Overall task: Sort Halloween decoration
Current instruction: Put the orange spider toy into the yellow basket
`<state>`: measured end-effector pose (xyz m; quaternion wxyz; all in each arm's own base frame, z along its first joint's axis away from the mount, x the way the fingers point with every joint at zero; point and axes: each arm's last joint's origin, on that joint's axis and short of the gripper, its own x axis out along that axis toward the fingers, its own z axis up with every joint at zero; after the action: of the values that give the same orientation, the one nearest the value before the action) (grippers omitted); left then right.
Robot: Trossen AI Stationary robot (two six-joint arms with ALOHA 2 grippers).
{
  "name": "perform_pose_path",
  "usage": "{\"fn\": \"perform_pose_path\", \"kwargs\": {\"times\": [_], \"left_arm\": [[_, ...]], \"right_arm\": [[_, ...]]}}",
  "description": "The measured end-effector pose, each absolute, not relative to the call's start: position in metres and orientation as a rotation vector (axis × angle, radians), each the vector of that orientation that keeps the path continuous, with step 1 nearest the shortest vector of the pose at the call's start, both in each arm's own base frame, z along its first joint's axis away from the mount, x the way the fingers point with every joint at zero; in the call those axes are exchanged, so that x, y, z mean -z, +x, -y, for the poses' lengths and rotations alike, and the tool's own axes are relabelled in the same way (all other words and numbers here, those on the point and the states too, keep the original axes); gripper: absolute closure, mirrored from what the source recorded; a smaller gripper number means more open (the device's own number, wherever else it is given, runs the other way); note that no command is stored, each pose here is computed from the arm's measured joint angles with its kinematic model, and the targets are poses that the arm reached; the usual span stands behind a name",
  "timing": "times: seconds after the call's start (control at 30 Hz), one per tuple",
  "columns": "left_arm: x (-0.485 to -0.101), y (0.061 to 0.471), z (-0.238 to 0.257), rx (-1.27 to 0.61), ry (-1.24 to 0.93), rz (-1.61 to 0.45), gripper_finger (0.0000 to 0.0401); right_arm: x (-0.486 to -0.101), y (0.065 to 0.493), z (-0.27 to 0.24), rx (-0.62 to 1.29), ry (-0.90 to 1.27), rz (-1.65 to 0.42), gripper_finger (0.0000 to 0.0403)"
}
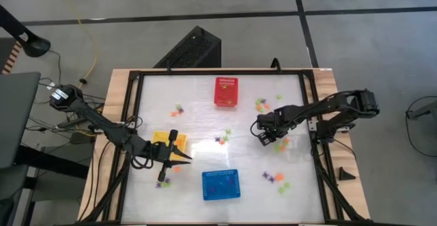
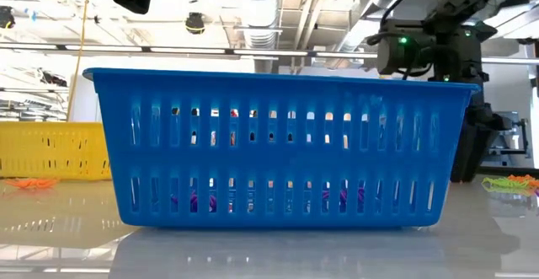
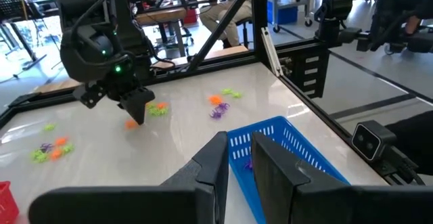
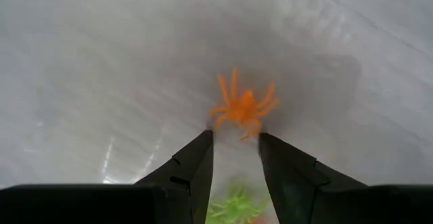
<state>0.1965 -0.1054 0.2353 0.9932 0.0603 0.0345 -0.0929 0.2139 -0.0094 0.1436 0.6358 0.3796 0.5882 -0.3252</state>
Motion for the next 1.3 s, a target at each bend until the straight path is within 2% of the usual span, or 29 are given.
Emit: {"fn": "perform_pose_path", "kwargs": {"times": [0.13,0.37,0.43,0.67,0.97,1.1,1.3], "left_arm": [[-0.235,0.197,0.105,0.186,0.122,-0.07,0.0346],[-0.235,0.196,0.105,0.187,0.125,-0.076,0.0346],[-0.234,0.196,0.105,0.187,0.128,-0.084,0.0346],[-0.233,0.196,0.105,0.187,0.132,-0.09,0.0346],[-0.233,0.196,0.105,0.187,0.133,-0.095,0.0346],[-0.232,0.196,0.105,0.187,0.134,-0.098,0.0346],[-0.232,0.196,0.105,0.187,0.133,-0.098,0.0346]], "right_arm": [[-0.145,0.214,0.009,0.735,0.838,-1.34,0.0279],[-0.145,0.215,0.01,0.728,0.802,-1.331,0.0381],[-0.146,0.216,0.01,0.717,0.792,-1.333,0.0384],[-0.168,0.232,0.012,0.703,0.797,-1.28,0.0366],[-0.173,0.23,0.02,0.742,0.82,-1.31,0.0346],[-0.173,0.227,0.024,0.767,0.828,-1.326,0.0315],[-0.172,0.226,0.026,0.779,0.835,-1.328,0.0241]]}}
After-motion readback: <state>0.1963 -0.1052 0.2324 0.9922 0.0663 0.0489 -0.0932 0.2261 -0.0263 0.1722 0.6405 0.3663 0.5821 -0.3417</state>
